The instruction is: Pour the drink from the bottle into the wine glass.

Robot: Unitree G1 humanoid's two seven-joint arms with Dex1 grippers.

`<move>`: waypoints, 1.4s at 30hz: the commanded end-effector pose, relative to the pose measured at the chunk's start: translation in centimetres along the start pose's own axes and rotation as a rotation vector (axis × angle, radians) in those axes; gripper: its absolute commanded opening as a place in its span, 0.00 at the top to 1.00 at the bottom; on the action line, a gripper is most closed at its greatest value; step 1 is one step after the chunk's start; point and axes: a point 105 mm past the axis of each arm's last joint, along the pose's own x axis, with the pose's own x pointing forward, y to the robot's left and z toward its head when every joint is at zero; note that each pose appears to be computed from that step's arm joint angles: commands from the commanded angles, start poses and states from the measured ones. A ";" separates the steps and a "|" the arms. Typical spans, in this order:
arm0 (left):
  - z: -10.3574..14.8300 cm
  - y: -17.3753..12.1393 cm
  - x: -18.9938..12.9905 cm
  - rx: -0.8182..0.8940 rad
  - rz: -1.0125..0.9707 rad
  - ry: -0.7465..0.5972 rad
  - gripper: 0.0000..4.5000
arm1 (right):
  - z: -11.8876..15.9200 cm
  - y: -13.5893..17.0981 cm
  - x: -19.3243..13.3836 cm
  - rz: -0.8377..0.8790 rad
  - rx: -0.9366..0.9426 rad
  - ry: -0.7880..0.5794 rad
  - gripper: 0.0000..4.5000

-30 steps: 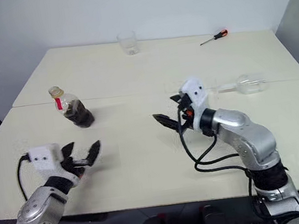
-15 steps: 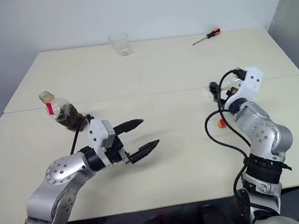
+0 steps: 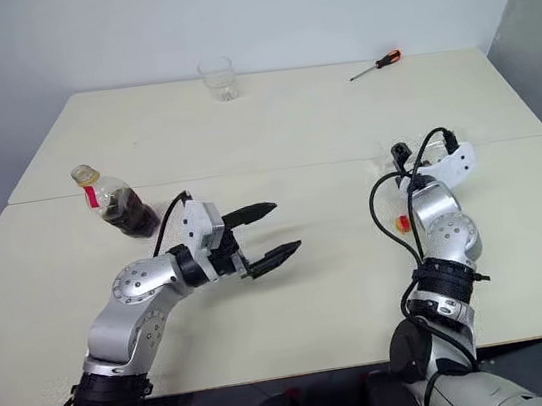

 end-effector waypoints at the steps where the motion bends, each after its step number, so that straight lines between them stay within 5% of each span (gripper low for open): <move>1: 1.0 0.1 0.2 0.056 -0.001 -0.023 0.00 | 1.6 1.4 0.6 0.048 0.015 -0.075 0.00; 8: 1.7 0.4 0.1 0.057 0.015 -0.038 0.00 | 2.9 1.3 2.1 0.035 0.070 -0.133 0.00; 18: 2.1 1.0 0.4 0.070 0.023 -0.040 0.00 | 0.8 3.0 4.2 0.074 0.059 -0.054 0.00; 42: 2.3 1.1 -0.1 0.065 0.023 -0.024 0.00 | 1.4 0.1 5.2 -0.019 0.082 -0.109 0.00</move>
